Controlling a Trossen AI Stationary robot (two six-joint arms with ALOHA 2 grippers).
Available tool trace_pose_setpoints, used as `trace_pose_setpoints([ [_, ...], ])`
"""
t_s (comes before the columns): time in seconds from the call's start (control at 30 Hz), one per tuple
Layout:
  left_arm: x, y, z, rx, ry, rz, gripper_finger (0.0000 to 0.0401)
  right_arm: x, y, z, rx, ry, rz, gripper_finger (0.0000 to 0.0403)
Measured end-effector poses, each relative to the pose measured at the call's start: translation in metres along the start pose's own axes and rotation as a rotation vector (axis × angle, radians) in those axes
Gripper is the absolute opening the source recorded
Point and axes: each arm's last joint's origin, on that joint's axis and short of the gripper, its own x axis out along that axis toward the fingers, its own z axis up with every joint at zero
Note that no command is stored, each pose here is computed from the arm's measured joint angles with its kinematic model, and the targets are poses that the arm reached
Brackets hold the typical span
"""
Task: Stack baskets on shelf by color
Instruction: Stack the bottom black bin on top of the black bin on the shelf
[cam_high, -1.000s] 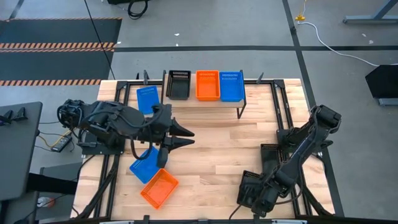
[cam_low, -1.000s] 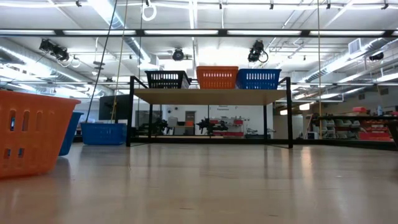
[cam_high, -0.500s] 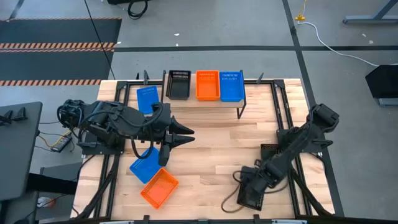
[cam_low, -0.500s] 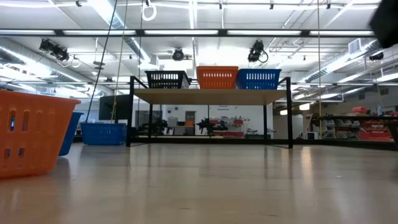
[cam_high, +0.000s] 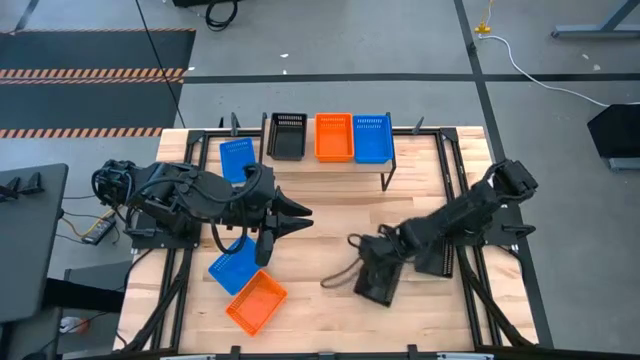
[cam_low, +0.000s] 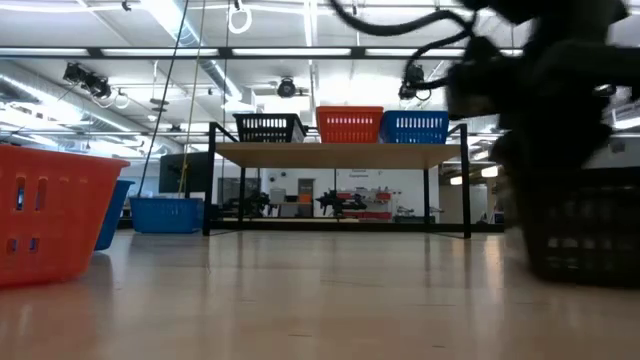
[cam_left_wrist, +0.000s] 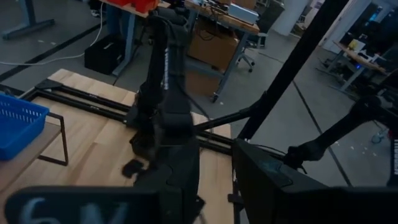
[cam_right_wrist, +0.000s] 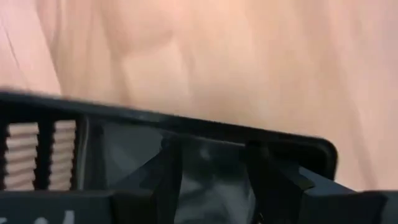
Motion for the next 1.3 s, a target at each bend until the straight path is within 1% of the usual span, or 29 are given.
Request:
trace_pose_setpoints([
  [0.1, 0.000, 0.000, 0.000, -0.004, -0.005, 0.009, 0.0105, 0.001, -0.013, 0.023, -0.063, -0.107, 0.034, 0.0181],
  [0.2, 0.000, 0.001, 0.000, -0.003, -0.013, 0.027, 0.0105, -0.001, -0.023, 0.050, -0.106, -0.285, 0.070, 0.0181],
  [0.27, 0.000, 0.001, 0.000, -0.004, -0.014, 0.028, 0.0105, -0.007, -0.032, 0.069, -0.062, -0.372, 0.076, 0.0181],
  [0.33, 0.000, 0.001, 0.000, -0.004, -0.014, 0.028, 0.0105, -0.015, -0.041, 0.084, 0.010, -0.417, 0.069, 0.0181],
  [0.4, 0.000, 0.001, 0.000, -0.004, -0.013, 0.027, 0.0105, -0.021, -0.048, 0.096, 0.042, -0.439, 0.072, 0.0181],
  [0.47, 0.001, 0.001, 0.000, -0.012, -0.011, 0.025, 0.0105, -0.028, -0.052, 0.105, 0.037, -0.430, 0.093, 0.0181],
  [0.53, 0.003, 0.000, -0.001, -0.034, -0.005, 0.017, 0.0105, -0.037, -0.052, 0.111, 0.014, -0.382, 0.107, 0.0181],
  [0.6, 0.010, -0.004, -0.005, -0.054, 0.010, 0.006, 0.0105, -0.045, -0.053, 0.111, -0.009, -0.282, 0.095, 0.0181],
  [0.8, 0.043, -0.022, -0.031, -0.052, 0.086, -0.007, 0.0105, -0.077, -0.060, 0.096, -0.014, 0.087, -0.036, 0.0181],
  [0.87, 0.055, -0.027, -0.043, -0.045, 0.121, 0.000, 0.0105, -0.085, -0.060, 0.090, -0.015, 0.159, -0.055, 0.0181],
  [0.93, 0.064, -0.031, -0.051, -0.039, 0.146, 0.004, 0.0105, -0.092, -0.056, 0.081, -0.004, 0.227, -0.016, 0.0181],
  [1.0, 0.070, -0.033, -0.058, -0.049, 0.161, 0.012, 0.0105, -0.095, -0.051, 0.072, 0.036, 0.322, 0.030, 0.0181],
  [1.1, 0.075, -0.036, -0.065, -0.041, 0.187, 0.022, 0.0105, -0.101, -0.043, 0.055, 0.084, 0.469, 0.042, 0.0181],
  [1.2, 0.083, -0.036, -0.074, -0.021, 0.226, 0.048, 0.0105, -0.110, -0.033, 0.041, 0.103, 0.531, 0.023, 0.0181],
  [1.3, 0.093, -0.034, -0.088, 0.005, 0.288, 0.090, 0.0105, -0.122, -0.022, 0.031, 0.123, 0.538, 0.063, 0.0181],
])
